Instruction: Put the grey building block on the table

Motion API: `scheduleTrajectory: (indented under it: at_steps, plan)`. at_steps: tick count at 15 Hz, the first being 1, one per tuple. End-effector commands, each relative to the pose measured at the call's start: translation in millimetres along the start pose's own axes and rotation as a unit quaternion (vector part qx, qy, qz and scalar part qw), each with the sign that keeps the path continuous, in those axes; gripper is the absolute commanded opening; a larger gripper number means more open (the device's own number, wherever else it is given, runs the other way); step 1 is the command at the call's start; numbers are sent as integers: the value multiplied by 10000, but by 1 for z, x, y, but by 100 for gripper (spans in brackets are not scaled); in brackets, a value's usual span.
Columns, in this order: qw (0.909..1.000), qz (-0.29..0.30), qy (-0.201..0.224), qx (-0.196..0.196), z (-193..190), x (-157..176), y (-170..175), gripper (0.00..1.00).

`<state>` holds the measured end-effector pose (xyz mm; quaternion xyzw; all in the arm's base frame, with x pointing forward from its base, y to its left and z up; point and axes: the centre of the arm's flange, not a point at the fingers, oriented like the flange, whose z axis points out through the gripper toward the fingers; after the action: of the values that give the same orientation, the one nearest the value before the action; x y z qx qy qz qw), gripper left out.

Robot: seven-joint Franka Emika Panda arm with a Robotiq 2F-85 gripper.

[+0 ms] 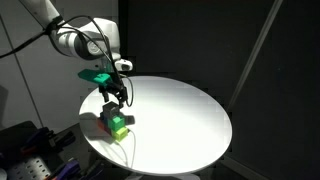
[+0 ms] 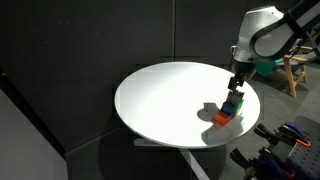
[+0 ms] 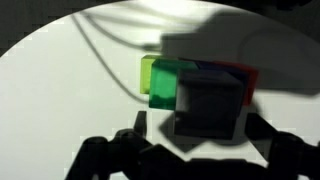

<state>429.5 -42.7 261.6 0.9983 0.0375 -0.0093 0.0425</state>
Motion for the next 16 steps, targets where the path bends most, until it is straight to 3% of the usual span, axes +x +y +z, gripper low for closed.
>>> scheduleTrajectory:
  at_steps: [1,7,8,9,14,16]
  plan:
    - [9999,36,45,-113,8,-2,2,100]
    - [10000,-4,-41,-35,20,-5,0,100]
    - [10000,-9,-40,-7,22,-5,-1,75]
    - [10000,-17,-41,6,23,-5,-2,74]
    - [9999,-61,-47,121,13,-4,-6,34]
    - [9998,-77,-28,169,5,-4,-8,29]
